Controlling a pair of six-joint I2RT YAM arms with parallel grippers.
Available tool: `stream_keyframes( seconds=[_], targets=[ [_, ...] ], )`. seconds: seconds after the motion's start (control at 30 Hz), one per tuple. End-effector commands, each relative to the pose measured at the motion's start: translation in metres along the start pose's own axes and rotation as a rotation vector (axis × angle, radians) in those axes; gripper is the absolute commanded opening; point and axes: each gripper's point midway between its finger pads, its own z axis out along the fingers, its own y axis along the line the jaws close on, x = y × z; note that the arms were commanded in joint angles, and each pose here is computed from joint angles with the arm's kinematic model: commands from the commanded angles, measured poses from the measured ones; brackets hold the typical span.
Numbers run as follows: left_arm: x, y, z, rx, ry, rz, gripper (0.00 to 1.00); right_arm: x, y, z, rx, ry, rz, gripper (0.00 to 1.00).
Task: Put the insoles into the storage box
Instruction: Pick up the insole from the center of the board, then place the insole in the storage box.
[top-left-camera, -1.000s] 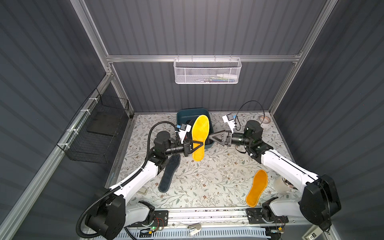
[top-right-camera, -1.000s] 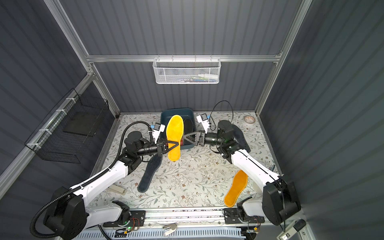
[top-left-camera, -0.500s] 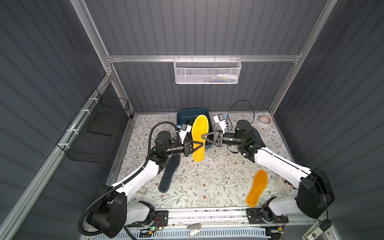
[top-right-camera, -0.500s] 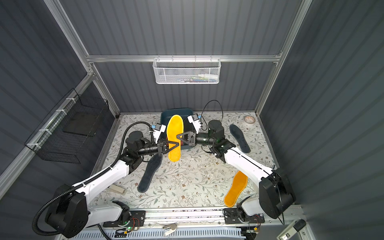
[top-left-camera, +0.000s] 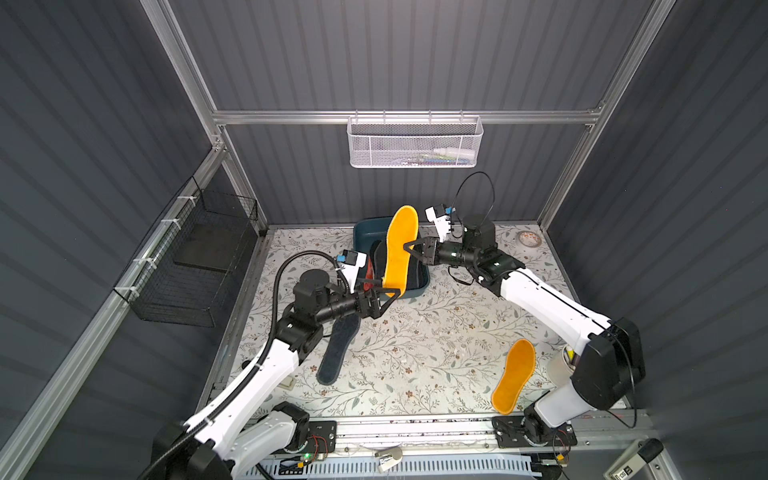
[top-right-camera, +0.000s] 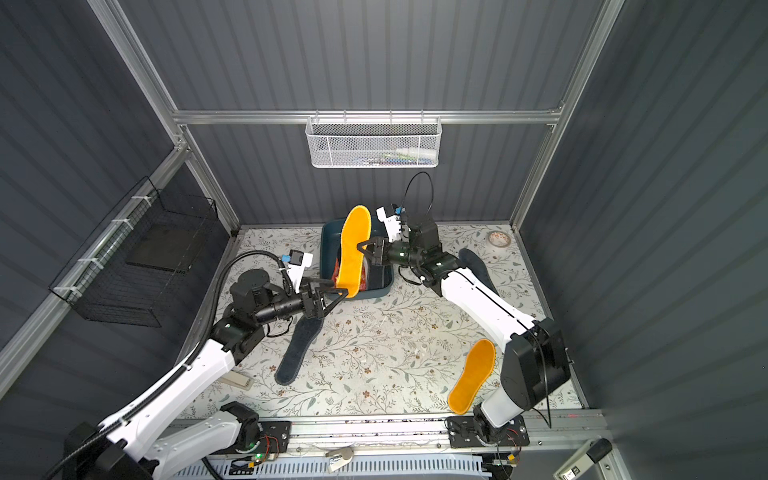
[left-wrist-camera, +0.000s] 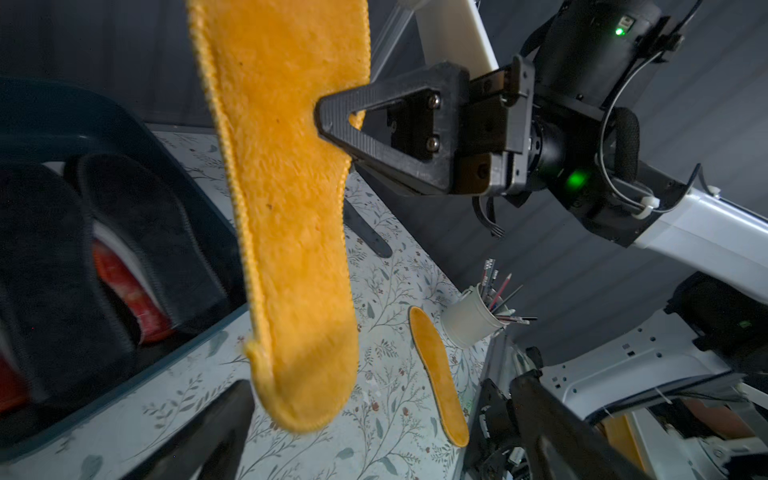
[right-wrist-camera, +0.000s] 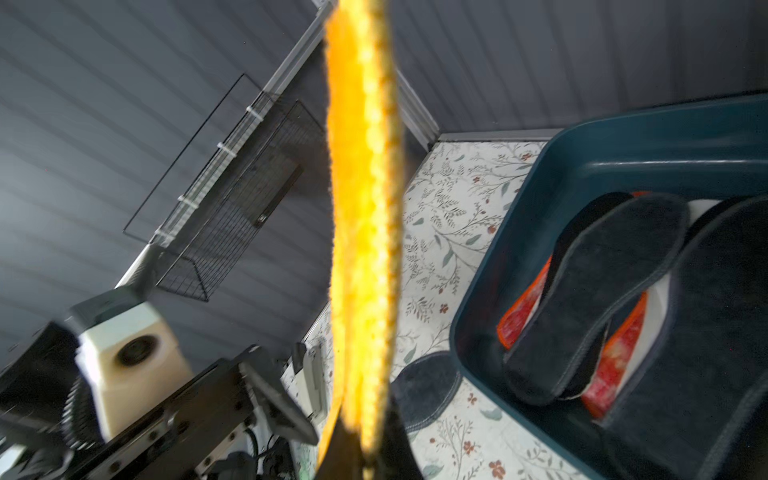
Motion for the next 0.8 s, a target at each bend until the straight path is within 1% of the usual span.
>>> stream_keyframes(
  seconds=[0.0,0.1,0.2,0.33,0.57,0.77],
  targets=[
    [0.004,0.054,-0.029,-0.362,-0.011,-0.004,1.0,0.002,-0.034,0.016,0.079,0.033,0.036,0.0],
    [0.007,0.067,-0.05,-0.469,-0.053,-0.006,1.0,-0.003,-0.054,0.035,0.095,0.047,0.049,0.0],
    [0.01,0.069,-0.062,-0.504,-0.075,-0.006,1.0,-0.004,-0.073,0.055,0.099,0.079,0.06,0.0],
    [0.011,0.072,-0.07,-0.541,-0.071,-0.009,1.0,-0.006,-0.089,0.08,0.09,0.104,0.067,0.0],
    [0.015,0.074,-0.072,-0.554,-0.055,-0.006,1.0,0.002,-0.1,0.115,0.006,0.162,0.124,0.0],
    [0.017,0.076,-0.069,-0.552,-0.047,-0.008,1.0,0.015,-0.116,0.137,-0.012,0.195,0.17,0.0]
  ],
)
